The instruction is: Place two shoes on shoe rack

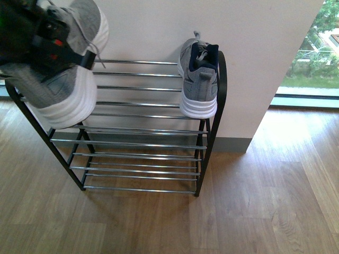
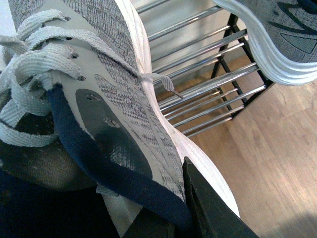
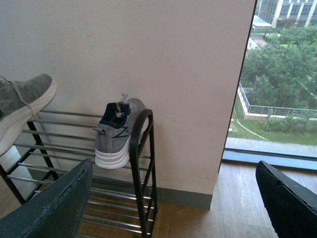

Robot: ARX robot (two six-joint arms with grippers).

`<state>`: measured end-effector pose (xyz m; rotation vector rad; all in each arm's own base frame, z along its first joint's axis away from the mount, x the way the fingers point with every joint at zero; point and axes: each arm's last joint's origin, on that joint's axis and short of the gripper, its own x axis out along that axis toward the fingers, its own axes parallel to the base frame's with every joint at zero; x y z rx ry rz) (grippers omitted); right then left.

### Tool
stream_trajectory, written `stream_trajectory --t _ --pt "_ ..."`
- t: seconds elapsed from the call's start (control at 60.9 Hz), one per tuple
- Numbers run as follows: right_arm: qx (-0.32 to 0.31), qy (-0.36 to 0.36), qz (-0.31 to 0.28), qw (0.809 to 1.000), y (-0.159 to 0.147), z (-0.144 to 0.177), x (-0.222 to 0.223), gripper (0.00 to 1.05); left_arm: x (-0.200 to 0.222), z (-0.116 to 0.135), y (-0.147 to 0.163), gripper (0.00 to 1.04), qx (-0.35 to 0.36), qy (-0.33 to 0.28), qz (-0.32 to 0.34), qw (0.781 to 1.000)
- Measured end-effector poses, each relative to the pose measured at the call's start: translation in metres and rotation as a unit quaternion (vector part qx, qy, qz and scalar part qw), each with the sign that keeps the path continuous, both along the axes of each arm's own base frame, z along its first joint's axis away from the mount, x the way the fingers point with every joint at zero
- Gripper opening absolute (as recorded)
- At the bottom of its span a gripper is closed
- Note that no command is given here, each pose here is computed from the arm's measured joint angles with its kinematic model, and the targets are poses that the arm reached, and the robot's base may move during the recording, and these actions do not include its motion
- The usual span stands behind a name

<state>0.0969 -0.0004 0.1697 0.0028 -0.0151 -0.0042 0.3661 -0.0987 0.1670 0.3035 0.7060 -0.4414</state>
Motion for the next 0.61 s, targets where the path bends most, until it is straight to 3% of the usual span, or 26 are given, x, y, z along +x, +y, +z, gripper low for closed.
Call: stream_trajectory --t 0.394,0.608 --pt "0.0 0.0 0.0 1.0 0.0 0.0 0.0 0.95 0.072 -0.043 -0.053 0.02 0.038 0.045 -0.047 0.997" --pt "0.0 0.0 0.0 1.0 0.0 0.0 0.0 0.95 0.094 -0.048 -0.077 0.02 0.047 0.034 -0.052 0.997"
